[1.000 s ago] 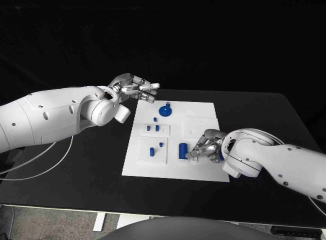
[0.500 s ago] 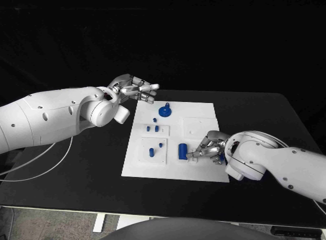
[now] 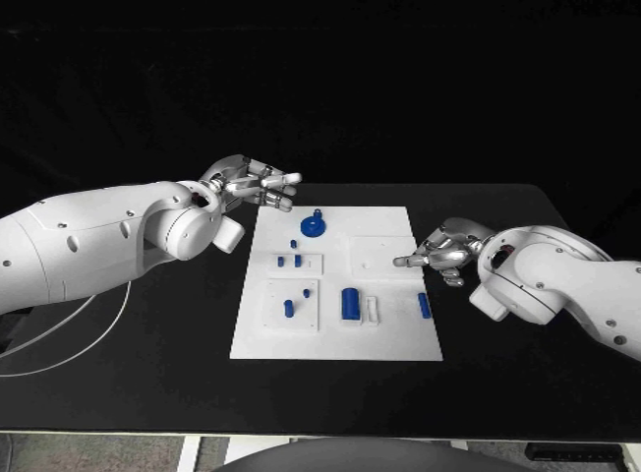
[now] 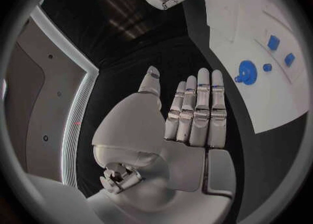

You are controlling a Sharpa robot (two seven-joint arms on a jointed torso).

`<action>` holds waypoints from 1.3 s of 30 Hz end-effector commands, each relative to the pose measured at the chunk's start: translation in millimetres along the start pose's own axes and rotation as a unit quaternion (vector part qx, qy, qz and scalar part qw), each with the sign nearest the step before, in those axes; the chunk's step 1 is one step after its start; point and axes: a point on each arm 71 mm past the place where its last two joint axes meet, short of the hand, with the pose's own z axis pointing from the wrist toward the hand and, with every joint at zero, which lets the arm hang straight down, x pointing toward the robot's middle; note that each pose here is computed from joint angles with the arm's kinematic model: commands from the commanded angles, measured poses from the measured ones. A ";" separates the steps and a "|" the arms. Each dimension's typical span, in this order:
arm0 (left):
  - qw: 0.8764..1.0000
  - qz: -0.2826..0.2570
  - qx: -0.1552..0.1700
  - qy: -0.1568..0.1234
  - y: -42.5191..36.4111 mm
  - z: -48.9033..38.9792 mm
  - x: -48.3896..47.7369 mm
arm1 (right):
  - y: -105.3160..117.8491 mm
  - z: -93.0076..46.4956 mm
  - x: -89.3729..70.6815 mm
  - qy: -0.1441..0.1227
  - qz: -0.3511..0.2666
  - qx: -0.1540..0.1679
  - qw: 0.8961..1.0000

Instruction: Assemble the parts on the task board

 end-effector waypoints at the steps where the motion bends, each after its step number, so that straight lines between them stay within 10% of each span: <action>1: 1.000 -0.004 0.005 0.006 -1.8 0.3 2.1 | -10.8 -1.0 -5.2 0.024 -0.020 0.016 0.999; 11: 1.000 -0.004 0.005 0.007 -2.0 -0.2 2.9 | -44.0 -3.3 -26.4 0.020 -0.092 0.093 0.991; 39: 1.000 -0.006 0.003 0.012 -1.7 -1.7 3.8 | -56.5 10.2 27.5 0.086 -0.149 0.122 0.978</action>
